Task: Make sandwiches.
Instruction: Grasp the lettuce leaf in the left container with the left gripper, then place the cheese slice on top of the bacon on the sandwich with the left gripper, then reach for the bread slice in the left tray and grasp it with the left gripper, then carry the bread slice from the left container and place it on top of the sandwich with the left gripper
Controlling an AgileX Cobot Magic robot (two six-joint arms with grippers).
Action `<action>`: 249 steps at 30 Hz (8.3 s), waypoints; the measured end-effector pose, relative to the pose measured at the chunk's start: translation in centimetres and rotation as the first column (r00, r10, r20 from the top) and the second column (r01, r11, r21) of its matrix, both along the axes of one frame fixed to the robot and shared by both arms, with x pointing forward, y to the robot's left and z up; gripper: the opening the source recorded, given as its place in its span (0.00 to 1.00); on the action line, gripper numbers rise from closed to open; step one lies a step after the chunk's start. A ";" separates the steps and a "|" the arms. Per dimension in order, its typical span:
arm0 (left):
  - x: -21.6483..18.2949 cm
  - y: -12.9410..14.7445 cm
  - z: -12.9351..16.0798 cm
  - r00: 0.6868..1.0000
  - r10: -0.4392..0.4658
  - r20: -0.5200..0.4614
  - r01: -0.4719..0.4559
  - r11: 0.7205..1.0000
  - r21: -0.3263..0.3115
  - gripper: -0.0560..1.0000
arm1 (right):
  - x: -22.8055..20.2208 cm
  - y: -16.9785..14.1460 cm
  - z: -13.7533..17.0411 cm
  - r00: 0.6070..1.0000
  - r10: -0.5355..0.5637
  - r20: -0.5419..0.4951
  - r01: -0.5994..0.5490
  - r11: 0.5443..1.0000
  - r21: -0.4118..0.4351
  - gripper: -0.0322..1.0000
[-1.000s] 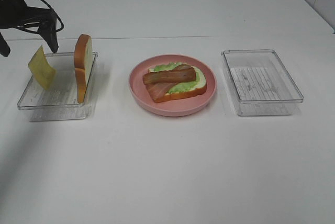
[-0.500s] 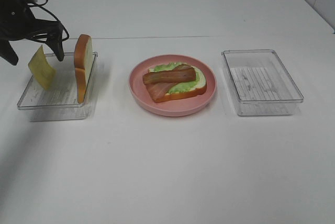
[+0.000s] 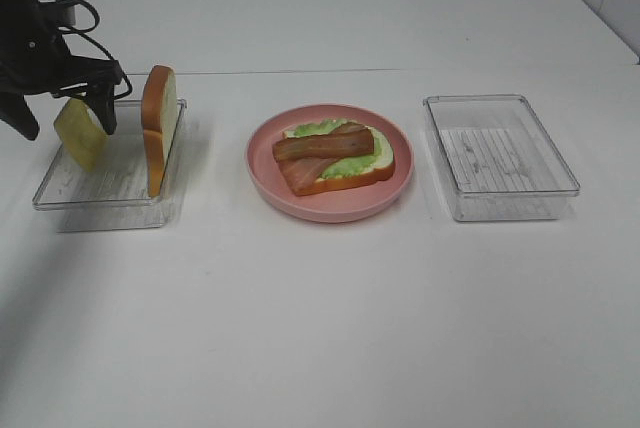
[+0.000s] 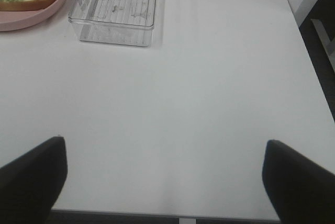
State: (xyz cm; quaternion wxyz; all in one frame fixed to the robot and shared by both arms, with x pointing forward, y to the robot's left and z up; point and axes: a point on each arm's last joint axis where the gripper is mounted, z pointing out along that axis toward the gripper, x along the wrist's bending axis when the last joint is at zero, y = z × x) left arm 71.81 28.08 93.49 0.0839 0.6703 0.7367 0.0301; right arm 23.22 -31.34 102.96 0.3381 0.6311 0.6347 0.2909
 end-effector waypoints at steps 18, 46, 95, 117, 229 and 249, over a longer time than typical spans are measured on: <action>0.2 0.1 0.0 0.999 0.028 0.025 -0.028 1.000 0.004 0.05 | 0.0 0.0 0.0 1.000 0.000 0.000 0.000 1.000 0.000 0.98; -1.4 -6.8 14.9 0.912 -0.080 0.403 0.115 0.991 -0.063 0.05 | 0.0 0.0 0.0 1.000 0.000 0.000 0.000 1.000 0.000 0.98; -1.9 -24.6 -2.2 0.957 -0.221 0.190 0.285 0.845 -0.453 0.05 | 0.0 0.0 0.0 1.000 0.000 0.000 0.000 1.000 0.000 0.98; -0.9 -24.6 3.2 0.914 -0.287 0.286 0.383 0.843 -0.378 0.98 | 0.0 0.0 0.0 1.000 0.000 0.000 0.000 1.000 0.000 0.98; -4.0 -12.1 17.2 0.933 -0.144 0.330 0.155 0.988 -0.008 0.24 | 0.0 0.0 0.0 1.000 0.000 0.000 0.000 1.000 0.000 0.98; -3.6 -20.0 13.2 0.914 -0.267 0.306 0.393 0.770 -0.502 0.24 | 0.0 0.0 0.0 1.000 0.000 0.000 0.000 1.000 0.000 0.98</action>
